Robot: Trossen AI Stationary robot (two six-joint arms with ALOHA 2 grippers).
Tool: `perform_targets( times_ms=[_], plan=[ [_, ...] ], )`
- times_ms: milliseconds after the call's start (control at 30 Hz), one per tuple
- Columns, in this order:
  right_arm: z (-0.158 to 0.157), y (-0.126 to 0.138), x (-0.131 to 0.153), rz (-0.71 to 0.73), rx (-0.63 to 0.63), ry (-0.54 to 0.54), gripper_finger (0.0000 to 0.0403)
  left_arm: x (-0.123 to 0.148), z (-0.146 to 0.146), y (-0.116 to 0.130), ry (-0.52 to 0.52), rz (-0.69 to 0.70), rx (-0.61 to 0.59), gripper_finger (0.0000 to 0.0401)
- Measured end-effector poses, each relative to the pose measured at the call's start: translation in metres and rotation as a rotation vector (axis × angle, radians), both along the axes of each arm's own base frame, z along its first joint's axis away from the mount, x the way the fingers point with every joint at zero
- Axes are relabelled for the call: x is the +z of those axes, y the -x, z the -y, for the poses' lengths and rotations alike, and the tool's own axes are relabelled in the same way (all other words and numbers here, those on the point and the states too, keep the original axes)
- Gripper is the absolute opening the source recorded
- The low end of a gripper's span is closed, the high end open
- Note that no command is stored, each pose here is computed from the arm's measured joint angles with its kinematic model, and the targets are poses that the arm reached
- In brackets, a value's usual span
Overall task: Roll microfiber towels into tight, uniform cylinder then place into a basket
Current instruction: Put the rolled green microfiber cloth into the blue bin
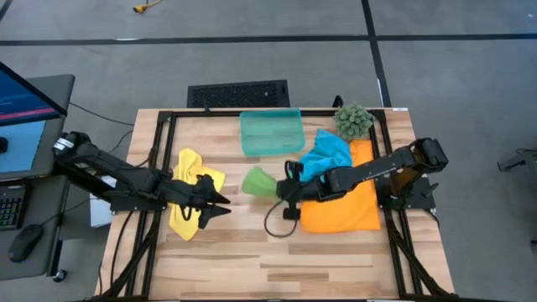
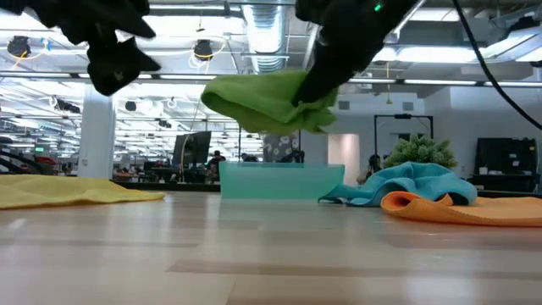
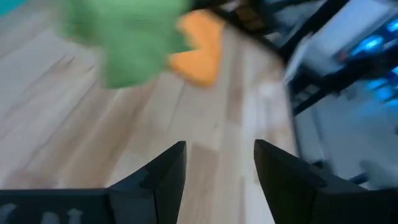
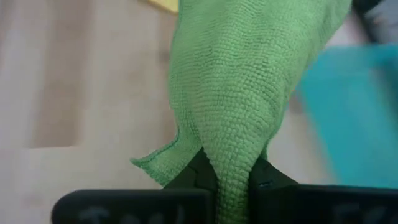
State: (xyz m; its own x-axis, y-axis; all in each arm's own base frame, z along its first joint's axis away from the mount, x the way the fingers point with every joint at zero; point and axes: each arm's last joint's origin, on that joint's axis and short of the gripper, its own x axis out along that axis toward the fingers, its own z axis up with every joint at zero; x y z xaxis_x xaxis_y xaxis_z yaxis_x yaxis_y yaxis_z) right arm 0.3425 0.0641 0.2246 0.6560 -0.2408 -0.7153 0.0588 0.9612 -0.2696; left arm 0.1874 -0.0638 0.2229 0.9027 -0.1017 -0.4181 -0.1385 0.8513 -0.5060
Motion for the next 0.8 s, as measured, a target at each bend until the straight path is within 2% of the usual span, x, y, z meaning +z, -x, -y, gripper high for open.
perform_targets(
  times_ms=[67, 200, 467, 567, 700, 800],
  plan=[
    [0.014, -0.003, 0.002, -0.001, -0.012, 0.116, 0.0046, -0.008, 0.0, 0.001, -0.002, 0.067, -0.012, 0.0181],
    [0.048, -0.01, 0.007, -0.014, -0.035, 0.349, 0.0047, -0.013, -0.002, 0.002, -0.057, 0.101, -0.025, 0.0181],
    [0.124, -0.021, 0.017, -0.047, -0.035, 0.617, 0.0044, -0.013, -0.005, 0.001, -0.247, 0.119, -0.018, 0.0181],
    [0.15, -0.023, 0.007, -0.134, -0.045, 0.72, 0.0049, -0.013, -0.006, 0.001, -0.308, 0.117, 0.015, 0.0181],
    [0.176, -0.026, -0.019, -0.359, 0.002, 0.857, 0.0041, -0.016, -0.008, 0.002, -0.366, 0.084, 0.035, 0.0181],
    [0.19, -0.026, -0.037, -0.491, 0.054, 0.909, 0.0037, -0.018, -0.009, 0.003, -0.428, 0.06, 0.052, 0.0181]
  ],
)
